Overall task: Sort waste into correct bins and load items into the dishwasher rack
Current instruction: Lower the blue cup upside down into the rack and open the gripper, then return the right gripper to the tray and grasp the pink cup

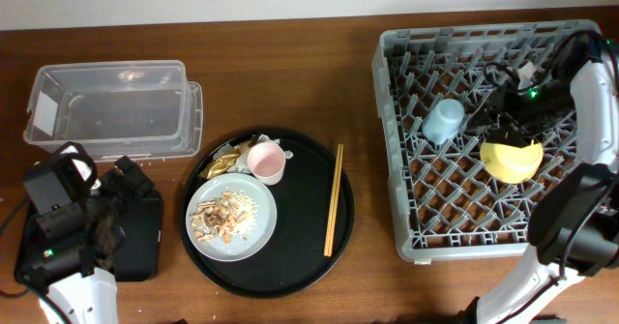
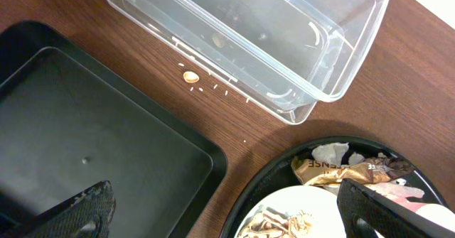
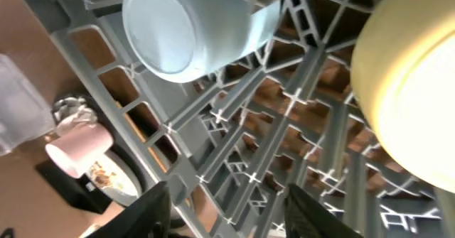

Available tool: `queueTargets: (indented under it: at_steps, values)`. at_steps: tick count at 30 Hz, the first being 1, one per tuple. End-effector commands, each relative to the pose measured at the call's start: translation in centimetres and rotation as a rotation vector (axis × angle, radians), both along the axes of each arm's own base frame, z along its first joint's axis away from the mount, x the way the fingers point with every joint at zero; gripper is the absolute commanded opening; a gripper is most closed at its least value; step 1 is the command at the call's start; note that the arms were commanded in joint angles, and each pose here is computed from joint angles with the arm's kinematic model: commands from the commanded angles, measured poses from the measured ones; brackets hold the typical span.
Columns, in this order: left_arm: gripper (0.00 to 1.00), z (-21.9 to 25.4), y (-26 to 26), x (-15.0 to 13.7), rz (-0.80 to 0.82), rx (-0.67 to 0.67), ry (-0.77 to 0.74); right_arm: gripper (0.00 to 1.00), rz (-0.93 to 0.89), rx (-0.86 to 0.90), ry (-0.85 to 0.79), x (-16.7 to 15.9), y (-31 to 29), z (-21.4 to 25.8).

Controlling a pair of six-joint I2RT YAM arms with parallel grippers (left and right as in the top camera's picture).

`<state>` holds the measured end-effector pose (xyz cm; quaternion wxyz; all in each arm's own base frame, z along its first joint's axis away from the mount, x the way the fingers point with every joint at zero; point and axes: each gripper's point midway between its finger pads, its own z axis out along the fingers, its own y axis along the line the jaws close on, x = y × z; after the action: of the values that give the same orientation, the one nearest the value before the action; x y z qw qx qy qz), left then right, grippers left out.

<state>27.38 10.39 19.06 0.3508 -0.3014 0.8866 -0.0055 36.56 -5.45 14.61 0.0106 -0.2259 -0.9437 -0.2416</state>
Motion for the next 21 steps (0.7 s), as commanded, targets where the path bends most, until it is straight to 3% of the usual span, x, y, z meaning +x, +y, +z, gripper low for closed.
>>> queueTargets:
  at_steps: [1, 3, 9, 16, 21]
  values:
    - [0.99, 0.6, 0.3, 0.1, 0.013, 0.006, -0.013, 0.47, 0.061, -0.069, -0.055, 0.6, 1.6, 1.6]
    - [0.99, 0.6, 0.3, 0.1, 0.013, 0.006, -0.013, 0.45, 0.159, -0.078, -0.105, 1.0, 4.1, 2.3]
    - [0.99, 0.6, 0.3, 0.1, 0.013, 0.006, -0.013, 0.51, 0.557, -0.095, -0.418, 3.5, 23.4, 4.6]
    - [0.99, 0.6, 0.3, 0.1, 0.013, 0.006, -0.013, 0.51, 0.635, -0.449, -0.542, 0.9, 36.7, 0.3]
    - [0.99, 0.6, 0.3, 0.1, 0.013, 0.006, -0.013, 0.51, 0.752, -0.443, -0.577, -1.1, 42.8, -4.3]
